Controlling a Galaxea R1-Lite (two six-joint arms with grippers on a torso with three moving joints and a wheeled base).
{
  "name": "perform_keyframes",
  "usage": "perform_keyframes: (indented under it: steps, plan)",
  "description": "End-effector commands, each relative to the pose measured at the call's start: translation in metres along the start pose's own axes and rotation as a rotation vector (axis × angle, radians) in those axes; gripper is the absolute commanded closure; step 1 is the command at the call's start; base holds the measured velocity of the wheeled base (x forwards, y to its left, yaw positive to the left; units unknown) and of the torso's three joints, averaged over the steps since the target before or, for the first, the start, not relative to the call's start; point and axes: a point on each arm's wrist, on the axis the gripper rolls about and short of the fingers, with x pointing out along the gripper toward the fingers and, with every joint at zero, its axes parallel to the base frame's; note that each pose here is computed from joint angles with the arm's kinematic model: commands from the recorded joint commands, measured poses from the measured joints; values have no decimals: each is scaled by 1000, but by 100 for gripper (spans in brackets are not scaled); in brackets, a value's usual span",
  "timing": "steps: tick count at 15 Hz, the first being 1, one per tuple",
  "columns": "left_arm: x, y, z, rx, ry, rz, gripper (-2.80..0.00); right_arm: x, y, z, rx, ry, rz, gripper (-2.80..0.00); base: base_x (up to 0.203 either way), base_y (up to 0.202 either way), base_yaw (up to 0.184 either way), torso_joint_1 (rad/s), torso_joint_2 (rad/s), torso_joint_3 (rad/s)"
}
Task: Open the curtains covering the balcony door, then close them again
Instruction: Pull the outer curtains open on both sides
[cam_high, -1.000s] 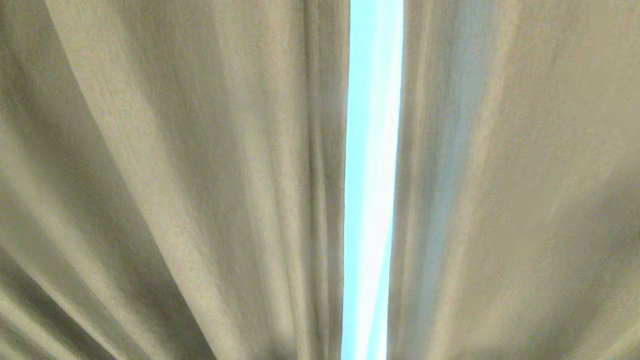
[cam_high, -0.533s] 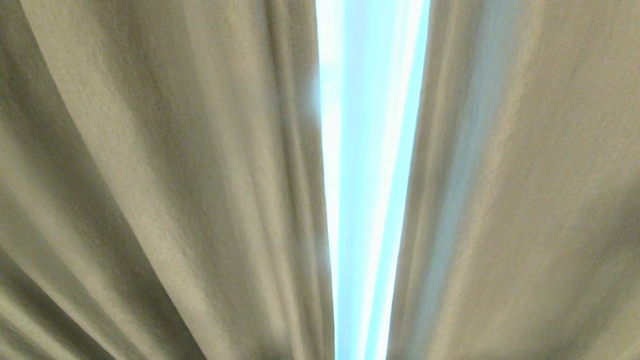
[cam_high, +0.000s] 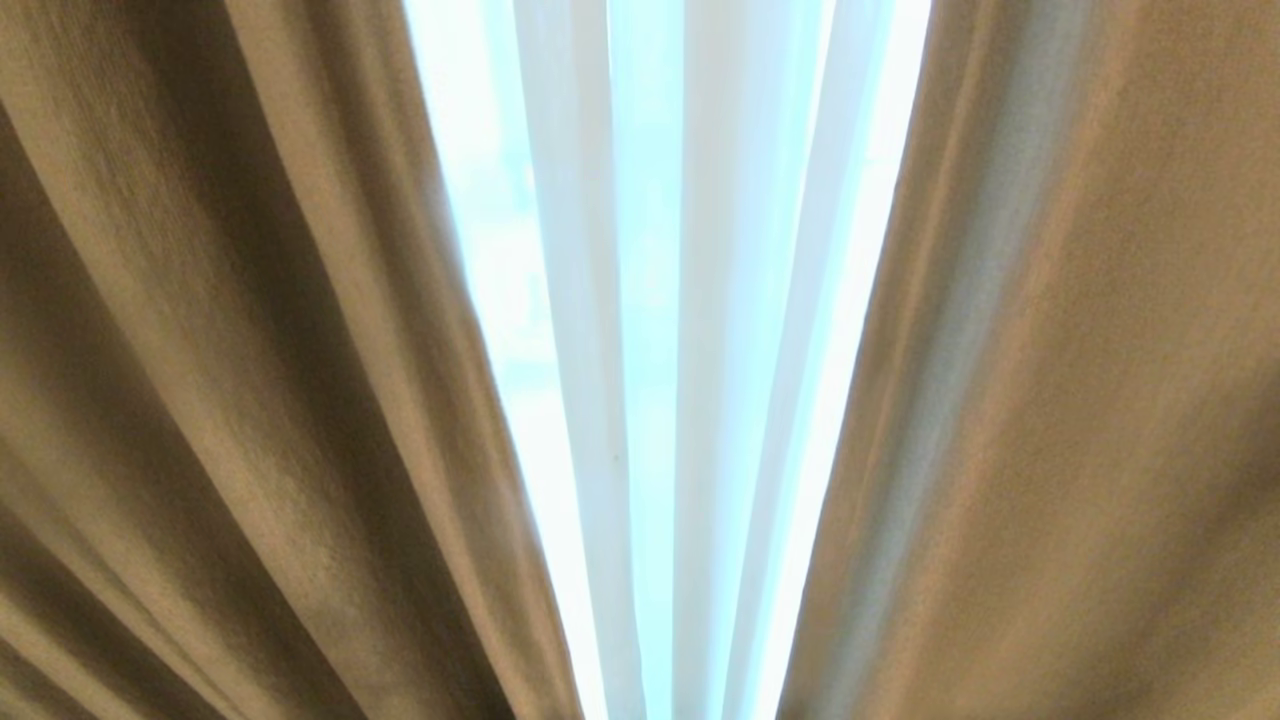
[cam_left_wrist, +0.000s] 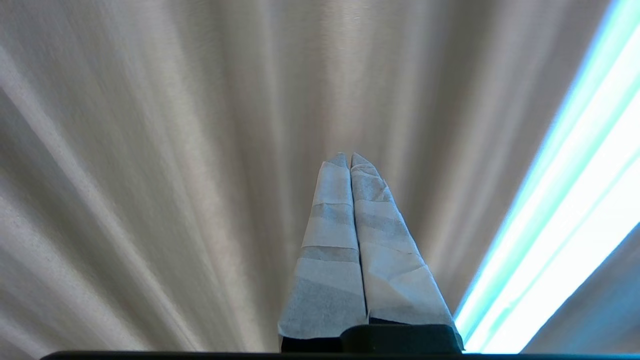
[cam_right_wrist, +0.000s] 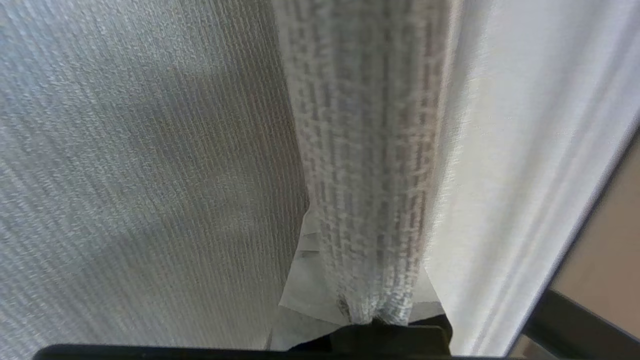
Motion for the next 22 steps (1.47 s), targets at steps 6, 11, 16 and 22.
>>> perform_keyframes:
  steps: [6,11,16,22]
  plan:
    - [0,0,0,0,0,0,0,-31,31,21,3,-59,264,0,0,0,0,0,0,0]
    - [0,0,0,0,0,0,0,-49,83,33,42,-104,496,0,0,0,0,0,0,0]
    - [0,0,0,0,0,0,0,-67,113,33,73,-113,646,0,0,0,0,0,0,0]
    - [0,0,0,0,0,0,0,-69,113,31,74,-107,647,0,0,0,0,0,0,0]
